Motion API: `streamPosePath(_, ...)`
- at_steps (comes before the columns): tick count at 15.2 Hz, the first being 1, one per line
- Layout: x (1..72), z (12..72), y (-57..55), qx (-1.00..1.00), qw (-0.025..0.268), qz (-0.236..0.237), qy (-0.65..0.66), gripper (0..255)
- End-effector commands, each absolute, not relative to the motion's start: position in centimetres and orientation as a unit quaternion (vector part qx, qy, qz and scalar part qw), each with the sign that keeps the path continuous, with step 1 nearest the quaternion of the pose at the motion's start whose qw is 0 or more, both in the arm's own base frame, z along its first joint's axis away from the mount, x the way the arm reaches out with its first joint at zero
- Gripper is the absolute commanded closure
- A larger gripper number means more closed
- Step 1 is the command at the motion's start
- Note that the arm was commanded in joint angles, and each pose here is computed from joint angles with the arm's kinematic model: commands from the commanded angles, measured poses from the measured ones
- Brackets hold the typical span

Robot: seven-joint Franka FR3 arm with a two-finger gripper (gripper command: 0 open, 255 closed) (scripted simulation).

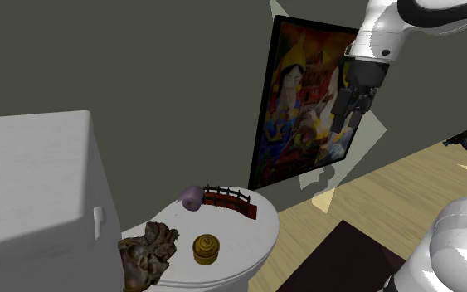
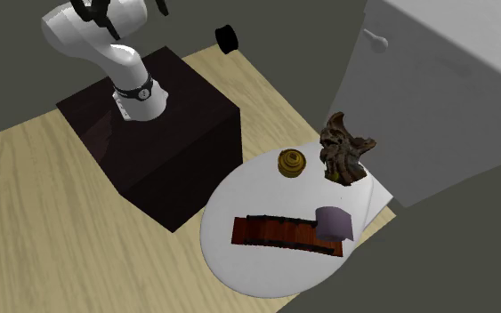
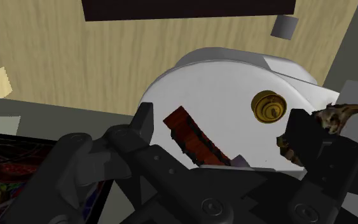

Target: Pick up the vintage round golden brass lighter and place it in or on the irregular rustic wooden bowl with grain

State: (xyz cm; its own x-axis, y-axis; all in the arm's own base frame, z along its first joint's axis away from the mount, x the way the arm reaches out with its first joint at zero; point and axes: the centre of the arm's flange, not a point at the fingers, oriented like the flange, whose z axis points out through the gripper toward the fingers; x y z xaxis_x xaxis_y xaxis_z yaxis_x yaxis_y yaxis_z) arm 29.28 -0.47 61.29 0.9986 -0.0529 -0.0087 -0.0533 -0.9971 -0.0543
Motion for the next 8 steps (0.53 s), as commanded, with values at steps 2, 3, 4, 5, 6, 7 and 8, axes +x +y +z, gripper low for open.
streamPosePath(2, 29.8, 60.2, 0.2, -0.999, 0.026, 0.003, 0.026, 0)
streamPosePath(3, 30.3, 59.2, 0.8, -0.999, 0.026, 0.003, 0.026, 0)
streamPosePath(4, 30.7, 58.1, 1.5, -0.999, 0.025, 0.003, 0.025, 0)
streamPosePath(5, 31.2, 57.1, 2.2, -0.999, 0.024, 0.002, 0.025, 0)
streamPosePath(6, 31.7, 56.0, 2.8, -0.999, 0.023, 0.002, 0.025, 0)
streamPosePath(7, 32.2, 55.0, 3.5, -0.999, 0.022, 0.002, 0.024, 0)
streamPosePath(8, 32.7, 53.9, 4.1, -0.999, 0.021, 0.001, 0.024, 0)
